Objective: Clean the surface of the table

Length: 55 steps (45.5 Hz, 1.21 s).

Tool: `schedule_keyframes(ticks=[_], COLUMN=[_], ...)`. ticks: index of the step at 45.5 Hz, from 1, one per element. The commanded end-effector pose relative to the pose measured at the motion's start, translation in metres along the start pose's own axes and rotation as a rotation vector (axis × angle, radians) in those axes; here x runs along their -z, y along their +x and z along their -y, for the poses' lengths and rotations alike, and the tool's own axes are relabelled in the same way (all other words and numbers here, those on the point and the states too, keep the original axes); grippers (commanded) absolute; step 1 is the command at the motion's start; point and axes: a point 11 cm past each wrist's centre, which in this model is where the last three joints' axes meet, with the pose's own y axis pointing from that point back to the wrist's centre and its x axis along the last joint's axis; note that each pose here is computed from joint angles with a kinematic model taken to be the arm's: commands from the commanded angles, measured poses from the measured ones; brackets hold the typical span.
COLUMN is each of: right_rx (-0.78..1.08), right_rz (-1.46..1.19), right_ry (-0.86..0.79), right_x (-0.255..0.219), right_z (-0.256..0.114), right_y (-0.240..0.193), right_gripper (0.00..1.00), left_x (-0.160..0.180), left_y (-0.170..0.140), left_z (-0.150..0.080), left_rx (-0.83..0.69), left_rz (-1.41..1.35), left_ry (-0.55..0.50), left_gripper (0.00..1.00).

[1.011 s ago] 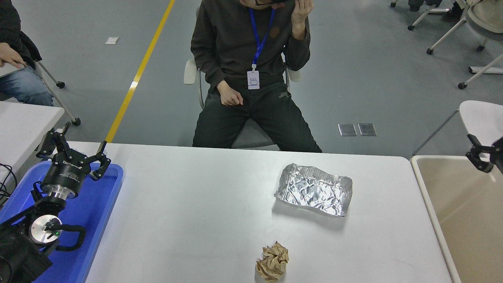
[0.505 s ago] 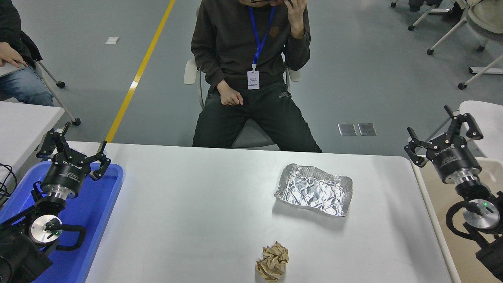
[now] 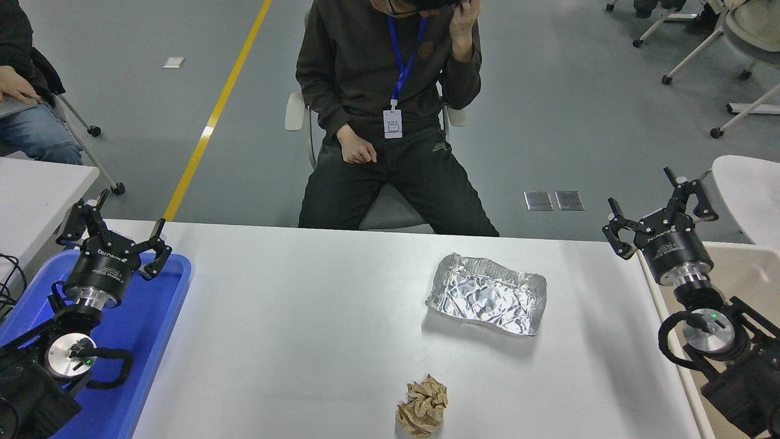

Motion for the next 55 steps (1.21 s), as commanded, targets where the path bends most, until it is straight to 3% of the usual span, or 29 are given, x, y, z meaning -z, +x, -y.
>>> schedule_keyframes(ticks=[1, 40, 55], right_rx=[-0.001, 0.035, 0.167], right_rz=[0.007, -0.099, -0.507], right_ry=[-0.009, -0.13, -0.331], right_x=[-0.006, -0.02, -0.011], right_z=[-0.003, -0.014, -0.017], right_y=[0.0, 0.003, -0.04], right_gripper=[0.99, 0.99, 0.99], left_x=[0.0, 0.0, 0.0], left_y=[0.0, 0.0, 0.0], left_z=[0.0, 0.0, 0.0], left_rx=[0.0, 0.0, 0.0], left_rz=[0.0, 0.0, 0.0], left_ry=[0.0, 0.0, 0.0], left_gripper=[1.0, 1.0, 1.0])
